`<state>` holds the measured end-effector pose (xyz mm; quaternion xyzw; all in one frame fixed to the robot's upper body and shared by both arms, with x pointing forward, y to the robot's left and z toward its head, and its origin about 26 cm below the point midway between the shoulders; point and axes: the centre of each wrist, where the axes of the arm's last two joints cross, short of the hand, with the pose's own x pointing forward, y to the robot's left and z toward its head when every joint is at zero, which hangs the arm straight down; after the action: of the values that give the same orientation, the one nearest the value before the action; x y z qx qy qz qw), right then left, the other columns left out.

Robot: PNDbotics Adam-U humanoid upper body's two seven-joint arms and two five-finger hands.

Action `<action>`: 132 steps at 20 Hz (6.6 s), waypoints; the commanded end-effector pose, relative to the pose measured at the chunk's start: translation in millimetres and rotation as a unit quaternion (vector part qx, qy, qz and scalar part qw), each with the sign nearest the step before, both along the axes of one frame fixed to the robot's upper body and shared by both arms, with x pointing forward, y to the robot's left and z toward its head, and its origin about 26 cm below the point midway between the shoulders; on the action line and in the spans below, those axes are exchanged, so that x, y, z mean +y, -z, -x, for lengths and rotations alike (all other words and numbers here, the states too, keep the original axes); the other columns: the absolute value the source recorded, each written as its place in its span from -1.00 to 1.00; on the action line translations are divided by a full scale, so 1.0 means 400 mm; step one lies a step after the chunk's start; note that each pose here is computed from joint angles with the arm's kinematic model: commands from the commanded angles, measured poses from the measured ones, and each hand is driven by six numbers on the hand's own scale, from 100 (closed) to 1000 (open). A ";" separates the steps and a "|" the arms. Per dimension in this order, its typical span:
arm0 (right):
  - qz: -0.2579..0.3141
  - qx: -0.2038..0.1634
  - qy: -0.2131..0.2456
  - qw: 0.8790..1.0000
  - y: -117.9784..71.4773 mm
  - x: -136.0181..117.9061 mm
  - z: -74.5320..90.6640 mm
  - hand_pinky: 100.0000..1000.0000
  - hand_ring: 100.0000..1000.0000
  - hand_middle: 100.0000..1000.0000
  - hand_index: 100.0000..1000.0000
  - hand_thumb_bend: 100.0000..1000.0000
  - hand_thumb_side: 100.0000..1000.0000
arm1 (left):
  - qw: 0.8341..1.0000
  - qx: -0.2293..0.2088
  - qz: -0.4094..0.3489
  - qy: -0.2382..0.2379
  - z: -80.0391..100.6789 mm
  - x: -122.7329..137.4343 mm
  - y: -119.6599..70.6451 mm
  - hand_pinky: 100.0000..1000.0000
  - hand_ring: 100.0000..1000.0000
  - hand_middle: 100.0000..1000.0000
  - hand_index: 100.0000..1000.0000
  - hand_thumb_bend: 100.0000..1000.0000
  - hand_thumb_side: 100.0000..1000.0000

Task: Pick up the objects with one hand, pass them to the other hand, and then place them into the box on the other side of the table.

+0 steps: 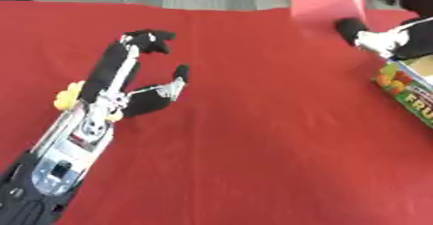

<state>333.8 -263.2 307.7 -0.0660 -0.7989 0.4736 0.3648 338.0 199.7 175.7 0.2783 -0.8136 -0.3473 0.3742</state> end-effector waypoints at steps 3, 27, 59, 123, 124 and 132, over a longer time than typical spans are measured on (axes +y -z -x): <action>-0.040 -0.019 0.120 0.992 -0.009 -0.144 -0.016 0.79 0.73 -0.34 0.08 -1.00 -0.83 | 1.000 -0.027 0.003 -0.013 0.008 0.026 -0.036 0.40 0.28 0.07 0.58 -0.69 -0.38; -0.012 0.002 0.410 0.912 0.195 -0.523 -0.060 0.81 0.80 -0.10 0.30 -1.00 -0.93 | 0.996 -0.053 0.033 -0.056 0.025 0.077 -0.060 0.40 0.28 0.06 0.58 -0.71 -0.39; 0.058 0.015 0.491 0.869 0.221 -0.606 -0.066 1.00 1.00 0.67 0.93 -1.00 -0.30 | 0.996 -0.050 0.038 -0.063 0.026 0.079 -0.053 0.40 0.28 0.04 0.58 -0.71 -0.36; -0.226 -0.022 0.114 0.967 0.047 -0.309 0.032 0.97 1.00 0.52 0.83 -1.00 -0.47 | 0.992 0.040 -0.041 -0.117 0.039 0.209 -0.171 0.48 0.37 0.13 0.60 -0.46 -0.27; -0.225 -0.021 0.113 0.968 0.048 -0.308 0.033 0.97 1.00 0.52 0.83 -1.00 -0.44 | 0.991 0.050 -0.057 -0.113 0.038 0.214 -0.180 0.49 0.38 0.15 0.60 -0.41 -0.30; -0.215 -0.012 0.120 0.969 0.054 -0.310 0.030 0.97 1.00 0.51 0.83 -1.00 -0.37 | 0.978 0.116 -0.157 -0.078 0.026 0.244 -0.220 0.56 0.46 0.26 0.66 -0.27 -0.26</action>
<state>325.3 -386.7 273.5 -0.0743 -0.8713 0.2306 0.4267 328.9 291.7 251.6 0.3436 -0.6857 -0.4541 0.4534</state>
